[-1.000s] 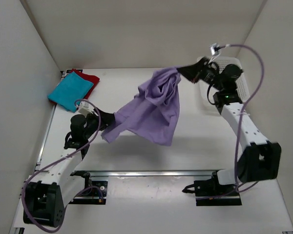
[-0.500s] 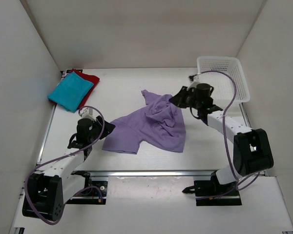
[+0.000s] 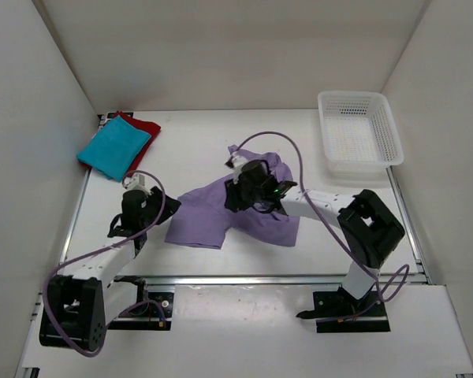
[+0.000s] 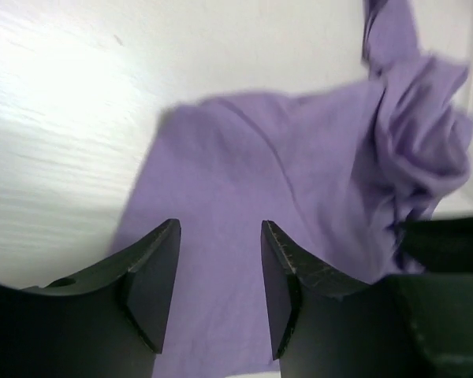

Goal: Fold and stack the t-shirts
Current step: Move the tshirt to the center of the board, then flatten out the tshirt

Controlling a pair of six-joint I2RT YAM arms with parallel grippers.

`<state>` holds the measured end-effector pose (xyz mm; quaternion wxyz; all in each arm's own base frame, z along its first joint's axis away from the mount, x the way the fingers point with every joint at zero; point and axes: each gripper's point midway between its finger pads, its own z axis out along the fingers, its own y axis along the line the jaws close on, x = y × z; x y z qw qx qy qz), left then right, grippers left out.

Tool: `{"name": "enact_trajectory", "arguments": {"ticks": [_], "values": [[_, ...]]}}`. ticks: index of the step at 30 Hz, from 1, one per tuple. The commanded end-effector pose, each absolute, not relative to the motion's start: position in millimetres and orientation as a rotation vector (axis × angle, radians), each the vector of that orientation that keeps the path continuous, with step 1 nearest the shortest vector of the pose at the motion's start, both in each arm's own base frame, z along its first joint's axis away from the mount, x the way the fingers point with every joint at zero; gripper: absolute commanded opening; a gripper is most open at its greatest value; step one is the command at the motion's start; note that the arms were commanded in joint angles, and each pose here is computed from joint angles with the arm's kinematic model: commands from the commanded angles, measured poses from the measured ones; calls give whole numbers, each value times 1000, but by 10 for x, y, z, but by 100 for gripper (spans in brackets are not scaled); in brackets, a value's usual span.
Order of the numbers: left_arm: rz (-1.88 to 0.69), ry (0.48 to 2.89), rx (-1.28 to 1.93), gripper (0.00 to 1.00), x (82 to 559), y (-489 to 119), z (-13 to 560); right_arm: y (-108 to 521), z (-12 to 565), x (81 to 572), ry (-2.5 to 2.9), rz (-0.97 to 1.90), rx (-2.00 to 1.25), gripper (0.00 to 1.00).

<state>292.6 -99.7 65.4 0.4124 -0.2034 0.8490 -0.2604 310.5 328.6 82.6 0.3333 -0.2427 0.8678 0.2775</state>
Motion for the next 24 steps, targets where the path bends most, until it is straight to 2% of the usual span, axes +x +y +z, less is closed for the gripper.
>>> {"name": "enact_trajectory", "arguments": {"ticks": [1, 4, 7, 8, 12, 17, 24], "values": [[-735, 2019, -527, 56, 3077, -925, 1123, 3888, 1048, 2794, 2116, 814, -840, 31], [-837, 1860, -502, 58, 3310, -847, 1894, 4280, 946, 2554, 2076, 850, -973, 42], [-927, 1754, -460, 58, 3368, -827, 2494, 4635, 986, 2390, 1997, 887, -1072, 53], [-940, 1750, -430, 58, 3349, -860, 2566, 4670, 842, 2399, 2016, 872, -1092, 56], [-909, 1662, -370, 59, 3296, -802, 3082, 4965, 648, 2391, 2012, 826, -1159, 61], [-854, 1633, -388, 59, 3307, -666, 3250, 5170, 491, 2384, 2010, 783, -1192, 67], [-807, 1581, -354, 59, 3356, -575, 3595, 5021, 143, 2354, 2046, 581, -1233, 65]]}}
